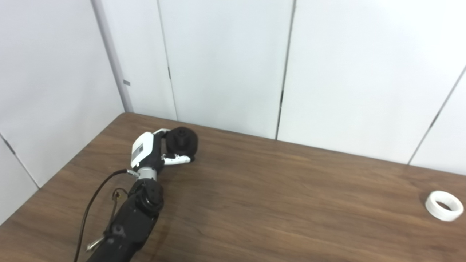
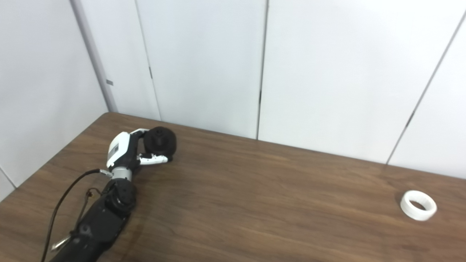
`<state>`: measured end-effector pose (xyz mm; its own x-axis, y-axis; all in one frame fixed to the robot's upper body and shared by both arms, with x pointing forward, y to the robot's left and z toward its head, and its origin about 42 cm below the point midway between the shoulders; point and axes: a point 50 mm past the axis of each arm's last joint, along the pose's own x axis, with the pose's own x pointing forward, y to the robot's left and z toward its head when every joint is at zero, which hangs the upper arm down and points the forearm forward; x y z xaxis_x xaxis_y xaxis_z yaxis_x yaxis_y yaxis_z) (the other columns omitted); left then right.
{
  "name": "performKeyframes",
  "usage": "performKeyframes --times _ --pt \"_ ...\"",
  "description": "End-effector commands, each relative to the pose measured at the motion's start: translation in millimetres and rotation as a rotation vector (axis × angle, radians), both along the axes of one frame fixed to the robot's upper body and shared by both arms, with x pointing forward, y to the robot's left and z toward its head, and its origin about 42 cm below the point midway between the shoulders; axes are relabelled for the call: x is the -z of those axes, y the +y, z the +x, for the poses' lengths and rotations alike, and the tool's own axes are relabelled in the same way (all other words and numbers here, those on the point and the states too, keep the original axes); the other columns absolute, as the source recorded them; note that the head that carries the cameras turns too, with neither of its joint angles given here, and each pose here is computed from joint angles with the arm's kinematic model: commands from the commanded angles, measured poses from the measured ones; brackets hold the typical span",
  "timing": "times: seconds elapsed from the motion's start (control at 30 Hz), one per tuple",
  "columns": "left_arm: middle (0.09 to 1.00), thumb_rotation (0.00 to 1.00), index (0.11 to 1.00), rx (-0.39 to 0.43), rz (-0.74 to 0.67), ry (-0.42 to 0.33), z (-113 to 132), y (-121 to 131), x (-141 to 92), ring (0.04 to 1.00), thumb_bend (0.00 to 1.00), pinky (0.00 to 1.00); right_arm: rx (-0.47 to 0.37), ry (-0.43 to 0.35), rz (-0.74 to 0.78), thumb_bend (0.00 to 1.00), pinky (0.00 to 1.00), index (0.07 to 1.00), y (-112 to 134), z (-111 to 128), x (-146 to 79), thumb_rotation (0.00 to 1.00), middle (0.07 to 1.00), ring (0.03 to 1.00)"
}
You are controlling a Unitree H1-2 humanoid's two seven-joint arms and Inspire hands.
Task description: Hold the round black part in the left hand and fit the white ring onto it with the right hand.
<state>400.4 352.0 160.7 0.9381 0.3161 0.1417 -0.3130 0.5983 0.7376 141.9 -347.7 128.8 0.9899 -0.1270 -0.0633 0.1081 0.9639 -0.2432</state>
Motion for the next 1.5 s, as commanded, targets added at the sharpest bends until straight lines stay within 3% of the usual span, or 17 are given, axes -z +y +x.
performKeyframes --times 0.0,0.17,0.37,0.6,0.97,1.17,1.3,1.47 --pt "0.802 0.06 0.486 0.057 0.047 -0.046 4 -5 -30 0.930 0.52 0.92 -0.024 0.009 0.004 0.58 0.98 0.923 9 -2 -2 1.00 0.933 0.974" --pt "0.788 0.05 0.486 0.270 0.107 -0.052 -24 -44 -47 0.902 0.52 0.99 -0.046 0.011 -0.006 0.56 0.99 0.922 19 -2 -4 1.00 0.930 0.975" --pt "0.794 0.06 0.484 0.510 0.143 -0.009 -56 -89 -55 0.900 0.52 1.00 -0.045 0.027 0.010 0.64 1.00 0.928 30 0 -2 1.00 0.941 0.994" --pt "0.791 0.06 0.485 0.689 0.137 0.013 -88 -129 -46 0.900 0.52 1.00 -0.034 0.022 0.044 0.61 0.99 0.917 44 2 -8 1.00 0.929 0.969" --pt "0.796 0.06 0.485 0.863 0.052 0.068 -140 -173 -15 0.906 0.52 1.00 -0.033 0.019 0.046 0.60 0.99 0.912 61 9 -13 1.00 0.935 0.965" --pt "0.834 0.06 0.486 0.900 0.034 0.107 -159 -183 1 0.933 0.52 1.00 -0.022 0.031 0.036 0.61 1.00 0.901 64 10 -17 1.00 0.929 0.967" --pt "0.866 0.06 0.486 0.890 0.018 0.158 -167 -187 10 0.967 0.52 1.00 -0.023 0.029 0.032 0.63 1.00 0.900 63 10 -18 1.00 0.929 0.975" --pt "0.864 0.05 0.486 0.869 0.024 0.168 -168 -188 19 0.971 0.52 1.00 -0.024 0.027 0.033 0.61 1.00 0.901 62 10 -21 1.00 0.931 0.980"
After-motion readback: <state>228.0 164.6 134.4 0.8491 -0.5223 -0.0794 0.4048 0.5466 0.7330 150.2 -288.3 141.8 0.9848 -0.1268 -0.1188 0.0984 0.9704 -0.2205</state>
